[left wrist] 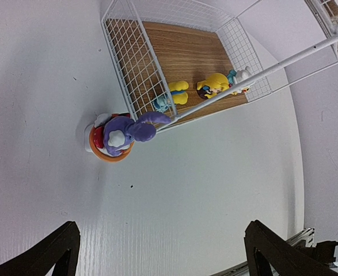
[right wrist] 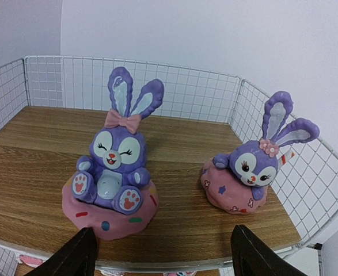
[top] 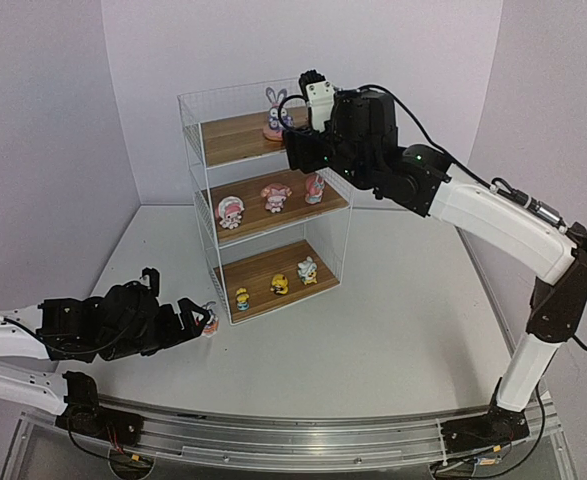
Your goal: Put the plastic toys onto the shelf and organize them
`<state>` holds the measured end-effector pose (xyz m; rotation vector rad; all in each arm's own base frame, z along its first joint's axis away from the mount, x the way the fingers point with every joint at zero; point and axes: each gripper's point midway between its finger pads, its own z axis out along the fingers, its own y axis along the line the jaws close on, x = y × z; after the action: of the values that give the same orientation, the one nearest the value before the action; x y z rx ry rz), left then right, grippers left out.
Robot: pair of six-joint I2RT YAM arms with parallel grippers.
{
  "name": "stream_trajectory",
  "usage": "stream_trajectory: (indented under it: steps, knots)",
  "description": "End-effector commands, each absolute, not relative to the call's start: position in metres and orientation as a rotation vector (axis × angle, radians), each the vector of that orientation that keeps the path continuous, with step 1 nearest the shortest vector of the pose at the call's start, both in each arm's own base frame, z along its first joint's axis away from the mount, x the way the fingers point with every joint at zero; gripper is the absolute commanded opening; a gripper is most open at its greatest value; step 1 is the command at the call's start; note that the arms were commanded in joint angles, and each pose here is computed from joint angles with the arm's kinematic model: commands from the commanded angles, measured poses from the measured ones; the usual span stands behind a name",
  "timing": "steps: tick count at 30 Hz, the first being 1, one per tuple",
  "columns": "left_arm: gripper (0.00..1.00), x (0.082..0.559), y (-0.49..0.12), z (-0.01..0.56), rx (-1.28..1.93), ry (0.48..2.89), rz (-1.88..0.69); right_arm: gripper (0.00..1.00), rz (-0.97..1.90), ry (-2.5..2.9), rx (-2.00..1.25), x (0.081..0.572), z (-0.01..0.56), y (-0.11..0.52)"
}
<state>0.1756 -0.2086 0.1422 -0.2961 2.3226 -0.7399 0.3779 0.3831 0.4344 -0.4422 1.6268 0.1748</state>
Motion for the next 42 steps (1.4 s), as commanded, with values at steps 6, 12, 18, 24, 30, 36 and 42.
stream_trajectory:
  steps: [6,12,18,24,30,36,42]
  knots:
    - [1.00,0.175,-0.207,0.143,-0.295,2.311,-0.756,0.77,0.114,1.588,-0.382,0.386,0.452,0.374]
    - [1.00,0.173,-0.205,0.141,-0.297,2.322,-0.749,0.77,0.176,1.586,-0.404,0.376,0.454,0.372]
    - [1.00,0.169,-0.197,0.134,-0.317,2.351,-0.719,0.80,0.347,1.560,-0.444,0.340,0.473,0.356]
    - [1.00,0.172,-0.206,0.134,-0.260,2.363,-0.697,0.88,0.621,1.557,-0.569,0.278,0.464,0.337]
    - [0.99,0.201,-0.205,0.137,-0.107,2.314,-0.503,0.92,0.896,1.675,-0.683,0.216,0.395,0.323]
    - [0.93,0.221,-0.228,0.170,0.212,2.178,-0.636,0.91,0.954,1.845,-0.648,0.202,0.326,0.312]
    - [0.81,0.231,-0.242,0.174,0.440,2.121,-0.545,0.90,0.948,1.911,-0.618,0.202,0.302,0.308]
